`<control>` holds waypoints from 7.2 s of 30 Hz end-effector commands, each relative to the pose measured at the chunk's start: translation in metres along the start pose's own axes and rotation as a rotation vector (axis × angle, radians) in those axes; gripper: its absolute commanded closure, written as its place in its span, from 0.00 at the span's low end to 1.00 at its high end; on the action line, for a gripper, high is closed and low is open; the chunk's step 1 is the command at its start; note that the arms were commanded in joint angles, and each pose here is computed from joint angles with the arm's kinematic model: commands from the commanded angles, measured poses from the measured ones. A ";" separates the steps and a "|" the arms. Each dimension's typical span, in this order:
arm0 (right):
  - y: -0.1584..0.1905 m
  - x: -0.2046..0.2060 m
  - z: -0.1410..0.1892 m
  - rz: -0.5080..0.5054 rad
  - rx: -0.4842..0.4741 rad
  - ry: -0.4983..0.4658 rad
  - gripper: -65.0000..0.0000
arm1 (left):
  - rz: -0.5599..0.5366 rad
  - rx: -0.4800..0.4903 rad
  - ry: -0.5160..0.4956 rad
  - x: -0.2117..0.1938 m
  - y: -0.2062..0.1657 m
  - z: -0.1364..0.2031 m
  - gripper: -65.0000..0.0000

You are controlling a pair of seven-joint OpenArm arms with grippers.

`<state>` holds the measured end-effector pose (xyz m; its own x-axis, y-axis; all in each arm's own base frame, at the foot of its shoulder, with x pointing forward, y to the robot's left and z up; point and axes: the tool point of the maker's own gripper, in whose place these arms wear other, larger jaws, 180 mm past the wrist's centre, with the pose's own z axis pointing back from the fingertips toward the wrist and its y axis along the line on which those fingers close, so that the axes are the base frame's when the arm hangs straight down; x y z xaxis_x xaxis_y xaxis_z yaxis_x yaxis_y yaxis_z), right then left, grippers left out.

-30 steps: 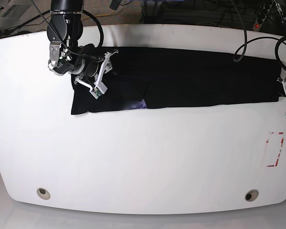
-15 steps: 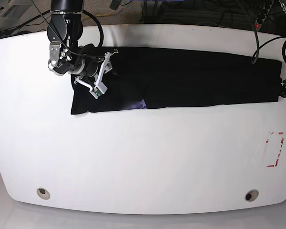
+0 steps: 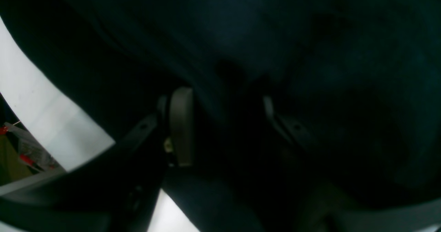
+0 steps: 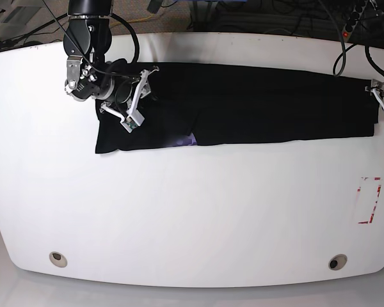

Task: Fold the T-shirt properly

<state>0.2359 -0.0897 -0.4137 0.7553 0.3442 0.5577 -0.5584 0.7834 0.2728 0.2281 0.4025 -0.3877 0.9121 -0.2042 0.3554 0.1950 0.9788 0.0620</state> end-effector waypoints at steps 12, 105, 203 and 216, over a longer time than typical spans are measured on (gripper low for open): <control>-0.015 -0.007 -0.003 -0.036 -0.003 -0.025 0.66 | 0.085 0.100 -0.030 0.007 0.055 0.002 0.40; -0.008 -0.013 -0.005 -0.049 0.014 -0.023 0.66 | 0.306 -0.002 -0.160 0.003 0.059 0.026 0.39; -0.004 -0.011 -0.002 -0.040 0.012 -0.035 0.66 | -0.557 -0.505 -0.390 0.137 -0.321 0.055 0.93; -0.004 -0.010 -0.002 -0.039 0.012 -0.036 0.66 | -0.684 -0.567 -0.402 0.141 -0.358 0.062 0.35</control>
<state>0.2330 -0.0894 -0.4191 0.7562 0.2676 0.5971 -0.5335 0.7805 0.3258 0.2588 0.0372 -0.3185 0.4292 -0.6130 0.6634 0.8541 0.5143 -0.0774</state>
